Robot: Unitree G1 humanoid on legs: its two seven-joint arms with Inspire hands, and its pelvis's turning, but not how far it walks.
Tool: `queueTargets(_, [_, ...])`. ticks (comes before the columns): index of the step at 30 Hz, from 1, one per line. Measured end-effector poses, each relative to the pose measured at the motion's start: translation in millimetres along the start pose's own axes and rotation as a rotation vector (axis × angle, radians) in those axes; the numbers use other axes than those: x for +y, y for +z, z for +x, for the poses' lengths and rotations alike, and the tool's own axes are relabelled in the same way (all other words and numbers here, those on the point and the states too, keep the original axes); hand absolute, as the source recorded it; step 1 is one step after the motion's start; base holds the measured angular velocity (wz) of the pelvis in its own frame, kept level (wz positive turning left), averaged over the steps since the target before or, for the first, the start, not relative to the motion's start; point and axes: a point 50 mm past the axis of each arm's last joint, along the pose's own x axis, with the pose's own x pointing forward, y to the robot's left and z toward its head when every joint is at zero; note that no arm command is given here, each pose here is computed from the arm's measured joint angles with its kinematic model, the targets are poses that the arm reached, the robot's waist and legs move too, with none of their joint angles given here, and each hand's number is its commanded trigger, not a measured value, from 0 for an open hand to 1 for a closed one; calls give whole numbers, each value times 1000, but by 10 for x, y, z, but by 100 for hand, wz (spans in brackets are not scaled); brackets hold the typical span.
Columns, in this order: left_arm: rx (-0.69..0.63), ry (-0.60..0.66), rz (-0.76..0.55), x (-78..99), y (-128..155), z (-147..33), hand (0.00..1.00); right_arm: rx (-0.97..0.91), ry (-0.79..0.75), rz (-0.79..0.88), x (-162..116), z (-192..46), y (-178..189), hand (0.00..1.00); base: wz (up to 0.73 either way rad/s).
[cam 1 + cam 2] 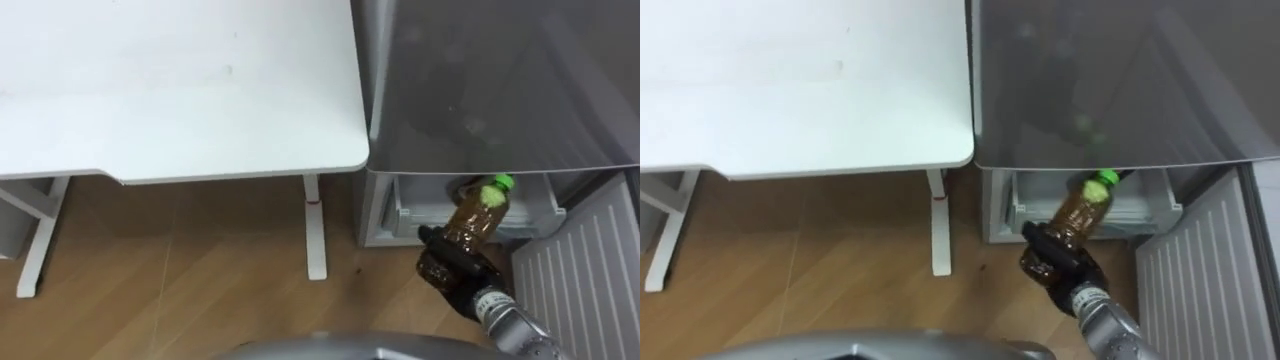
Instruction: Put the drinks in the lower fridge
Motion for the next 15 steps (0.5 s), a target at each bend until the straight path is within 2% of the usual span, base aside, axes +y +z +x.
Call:
queueTargets(6, [1,1,-1,-2,-4,0,0,-35,-76,140,1,12,38,100,-3])
queueTargets(15, [20,-16,4,-1,-61,-3,0,-49,-105,465,-14,4,31,100,0])
